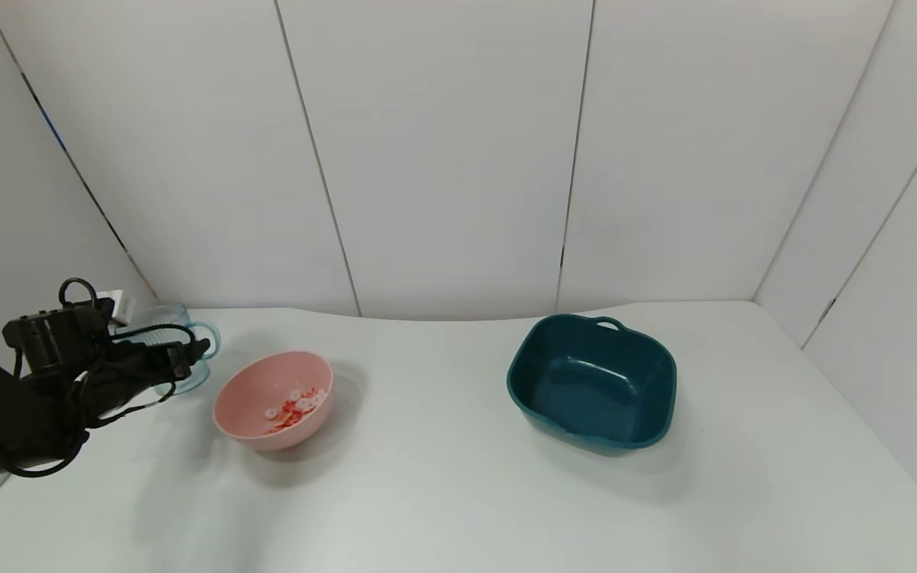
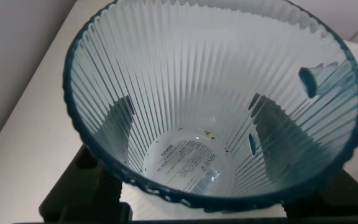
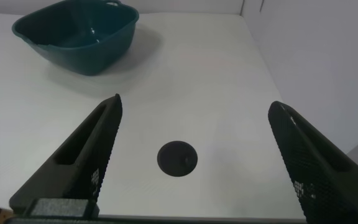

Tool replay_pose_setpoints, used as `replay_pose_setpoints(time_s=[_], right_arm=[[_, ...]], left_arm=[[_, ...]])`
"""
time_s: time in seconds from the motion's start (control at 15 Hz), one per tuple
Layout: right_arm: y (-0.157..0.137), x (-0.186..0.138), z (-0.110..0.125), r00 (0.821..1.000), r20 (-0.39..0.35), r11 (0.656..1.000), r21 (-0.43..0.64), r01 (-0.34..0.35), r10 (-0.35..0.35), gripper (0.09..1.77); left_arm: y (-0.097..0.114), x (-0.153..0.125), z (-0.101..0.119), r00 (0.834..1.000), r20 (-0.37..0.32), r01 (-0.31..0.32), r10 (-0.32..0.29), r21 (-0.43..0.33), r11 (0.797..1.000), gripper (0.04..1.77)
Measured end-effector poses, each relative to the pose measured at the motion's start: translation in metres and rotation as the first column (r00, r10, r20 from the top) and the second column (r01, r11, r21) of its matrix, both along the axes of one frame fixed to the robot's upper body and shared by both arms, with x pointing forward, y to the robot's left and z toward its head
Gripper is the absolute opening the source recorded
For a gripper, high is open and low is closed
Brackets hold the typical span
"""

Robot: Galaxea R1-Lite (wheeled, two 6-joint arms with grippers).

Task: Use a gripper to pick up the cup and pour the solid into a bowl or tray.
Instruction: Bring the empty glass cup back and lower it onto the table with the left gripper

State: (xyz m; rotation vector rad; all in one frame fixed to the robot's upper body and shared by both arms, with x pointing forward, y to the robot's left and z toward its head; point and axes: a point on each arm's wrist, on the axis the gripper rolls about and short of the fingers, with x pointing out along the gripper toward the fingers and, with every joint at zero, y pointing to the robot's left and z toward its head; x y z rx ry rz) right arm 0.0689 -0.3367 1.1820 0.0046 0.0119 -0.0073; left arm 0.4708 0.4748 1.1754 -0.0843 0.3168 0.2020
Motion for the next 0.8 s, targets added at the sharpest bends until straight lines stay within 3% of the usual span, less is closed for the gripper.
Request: replay_pose_setpoints(time_s=[0.4, 0.8], right_arm=[[0.000, 0.000, 0.000, 1.000, -0.001, 1.000, 0.000, 0.000, 0.000, 1.71], [0.000, 0.000, 0.000, 1.000, -0.004, 1.000, 0.000, 0.000, 0.000, 1.71]], left_arm=[[0.008, 0.008, -0.018, 1.000, -0.024, -0.010, 0.010, -0.008, 1.000, 1.33], [0.010, 0.009, -0.022, 1.000, -0.006, -0.009, 0.009, -0.002, 1.000, 1.33]])
